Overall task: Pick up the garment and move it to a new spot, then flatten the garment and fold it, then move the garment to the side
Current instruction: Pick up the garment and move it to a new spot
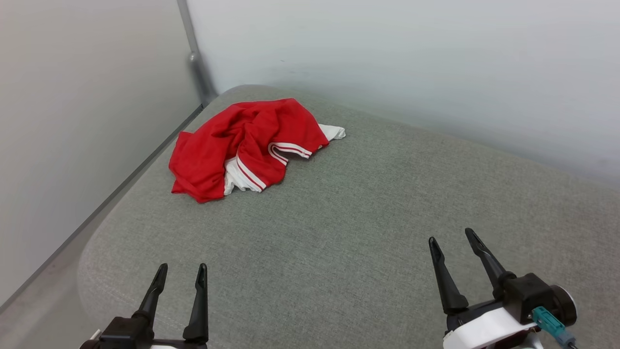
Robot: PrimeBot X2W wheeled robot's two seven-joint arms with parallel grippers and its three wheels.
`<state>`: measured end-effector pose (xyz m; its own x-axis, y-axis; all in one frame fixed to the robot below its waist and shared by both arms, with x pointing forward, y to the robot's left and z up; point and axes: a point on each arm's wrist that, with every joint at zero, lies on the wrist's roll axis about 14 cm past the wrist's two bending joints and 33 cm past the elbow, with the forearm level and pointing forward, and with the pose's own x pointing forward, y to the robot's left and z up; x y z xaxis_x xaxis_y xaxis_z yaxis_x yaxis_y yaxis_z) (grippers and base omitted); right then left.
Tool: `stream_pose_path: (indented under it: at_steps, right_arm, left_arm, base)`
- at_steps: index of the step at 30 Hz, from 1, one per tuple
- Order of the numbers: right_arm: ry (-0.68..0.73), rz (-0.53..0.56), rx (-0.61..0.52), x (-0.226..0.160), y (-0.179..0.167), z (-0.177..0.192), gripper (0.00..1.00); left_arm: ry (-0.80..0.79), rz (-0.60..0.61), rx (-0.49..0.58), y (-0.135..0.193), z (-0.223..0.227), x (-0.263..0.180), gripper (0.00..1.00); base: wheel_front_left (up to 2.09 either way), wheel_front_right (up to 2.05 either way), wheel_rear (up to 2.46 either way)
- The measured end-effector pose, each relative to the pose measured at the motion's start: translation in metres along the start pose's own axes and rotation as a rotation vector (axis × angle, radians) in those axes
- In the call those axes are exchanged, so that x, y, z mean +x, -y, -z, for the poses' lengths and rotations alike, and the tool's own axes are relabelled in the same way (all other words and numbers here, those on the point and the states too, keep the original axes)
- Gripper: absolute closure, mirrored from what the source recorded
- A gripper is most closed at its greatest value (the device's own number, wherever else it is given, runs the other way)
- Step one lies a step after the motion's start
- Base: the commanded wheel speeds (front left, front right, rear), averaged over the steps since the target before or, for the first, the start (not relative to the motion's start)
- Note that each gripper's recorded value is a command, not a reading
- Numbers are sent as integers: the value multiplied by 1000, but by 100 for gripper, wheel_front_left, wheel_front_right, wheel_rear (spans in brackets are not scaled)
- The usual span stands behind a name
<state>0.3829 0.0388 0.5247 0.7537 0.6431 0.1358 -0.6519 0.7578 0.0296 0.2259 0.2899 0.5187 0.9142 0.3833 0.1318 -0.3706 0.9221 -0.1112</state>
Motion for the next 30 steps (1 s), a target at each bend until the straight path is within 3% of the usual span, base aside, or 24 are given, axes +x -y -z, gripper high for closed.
stream_pose_path:
  at_steps: [17, 25, 27, 30]
  right_arm:
    - [-43, -5, 15, 3, 2, 19, 0]
    - [-49, 43, -20, 19, 34, 34, 0]
    - [-56, 59, -24, 22, 45, 41, 0]
    - [-88, 95, -26, 20, 63, 57, 0]
  left_arm:
    - [-55, -5, -7, 0, 15, 12, 0]
    - [-81, 122, 51, 30, 24, 81, 0]
    - [-120, 147, 19, 36, 37, 104, 0]
    - [-131, 194, 102, 31, 35, 149, 0]
  base:
    - [0, 0, 0]
    - [0, 0, 0]
    - [0, 0, 0]
    - [0, 0, 0]
